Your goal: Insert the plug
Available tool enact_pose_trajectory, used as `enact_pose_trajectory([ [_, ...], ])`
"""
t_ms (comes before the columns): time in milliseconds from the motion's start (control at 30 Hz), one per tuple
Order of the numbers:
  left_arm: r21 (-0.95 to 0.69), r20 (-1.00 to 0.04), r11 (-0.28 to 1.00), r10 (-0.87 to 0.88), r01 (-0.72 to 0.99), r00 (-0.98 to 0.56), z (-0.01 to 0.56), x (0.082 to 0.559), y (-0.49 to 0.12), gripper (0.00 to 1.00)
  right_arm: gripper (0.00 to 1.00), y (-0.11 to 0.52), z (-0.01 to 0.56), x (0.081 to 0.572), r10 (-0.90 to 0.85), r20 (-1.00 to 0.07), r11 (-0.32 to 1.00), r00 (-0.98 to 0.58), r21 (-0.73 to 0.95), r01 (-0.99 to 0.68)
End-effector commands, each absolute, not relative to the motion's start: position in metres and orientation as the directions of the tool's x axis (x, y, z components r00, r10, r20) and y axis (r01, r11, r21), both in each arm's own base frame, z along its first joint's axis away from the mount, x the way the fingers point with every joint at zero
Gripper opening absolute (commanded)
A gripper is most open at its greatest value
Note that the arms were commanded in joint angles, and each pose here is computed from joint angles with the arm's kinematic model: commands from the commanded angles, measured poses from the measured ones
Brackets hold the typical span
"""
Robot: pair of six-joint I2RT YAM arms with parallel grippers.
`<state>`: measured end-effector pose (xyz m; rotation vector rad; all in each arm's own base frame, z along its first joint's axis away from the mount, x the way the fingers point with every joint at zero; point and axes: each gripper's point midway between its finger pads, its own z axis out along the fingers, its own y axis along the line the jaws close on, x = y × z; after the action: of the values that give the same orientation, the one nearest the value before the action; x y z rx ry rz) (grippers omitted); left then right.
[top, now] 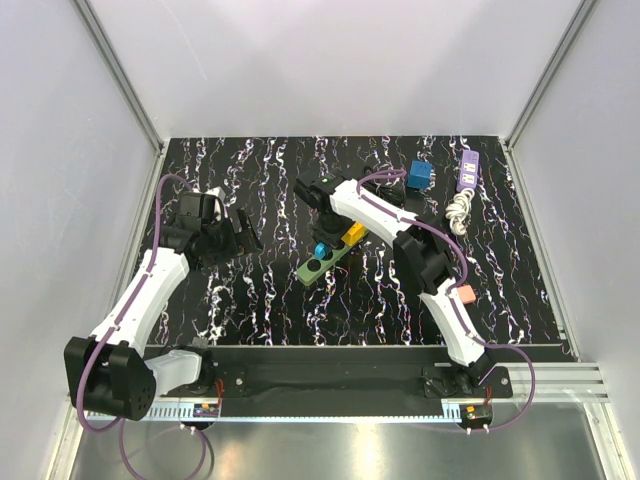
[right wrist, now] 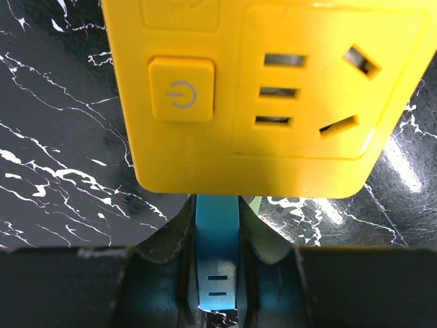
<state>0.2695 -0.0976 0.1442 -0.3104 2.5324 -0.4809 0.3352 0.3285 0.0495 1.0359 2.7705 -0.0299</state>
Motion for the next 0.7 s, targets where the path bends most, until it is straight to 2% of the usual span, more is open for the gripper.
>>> enact_pose_trajectory([
  [0,-0.403,-0.503,0.908,-0.324,-0.115,-0.801,0.157,0.274,-0.095,0.99,0.00,0.319,0.000,0.327,0.638,-0.199,0.748,-0.743,-0.065,0.660],
  [367,-0.405,-0.511,0.907,-0.327,-0.112,-0.795,0.159,0.274,-0.094,0.99,0.00,0.322,-0.009,0.327,0.636,-0.195,0.753,-0.747,-0.058,0.656],
  [600,-0.401,-0.515,0.909,-0.326,-0.113,-0.793,0.159,0.274,-0.093,0.99,0.00,0.326,0.025,0.342,0.636,-0.239,0.760,-0.734,0.026,0.649],
  [633,-0.402,-0.518,0.909,-0.326,-0.111,-0.790,0.161,0.274,-0.093,0.99,0.01,0.327,0.035,0.343,0.642,-0.244,0.756,-0.727,0.048,0.652],
  [667,-0.402,-0.519,0.909,-0.328,-0.113,-0.789,0.161,0.274,-0.093,0.99,0.08,0.328,0.040,0.345,0.647,-0.242,0.754,-0.723,0.063,0.654],
])
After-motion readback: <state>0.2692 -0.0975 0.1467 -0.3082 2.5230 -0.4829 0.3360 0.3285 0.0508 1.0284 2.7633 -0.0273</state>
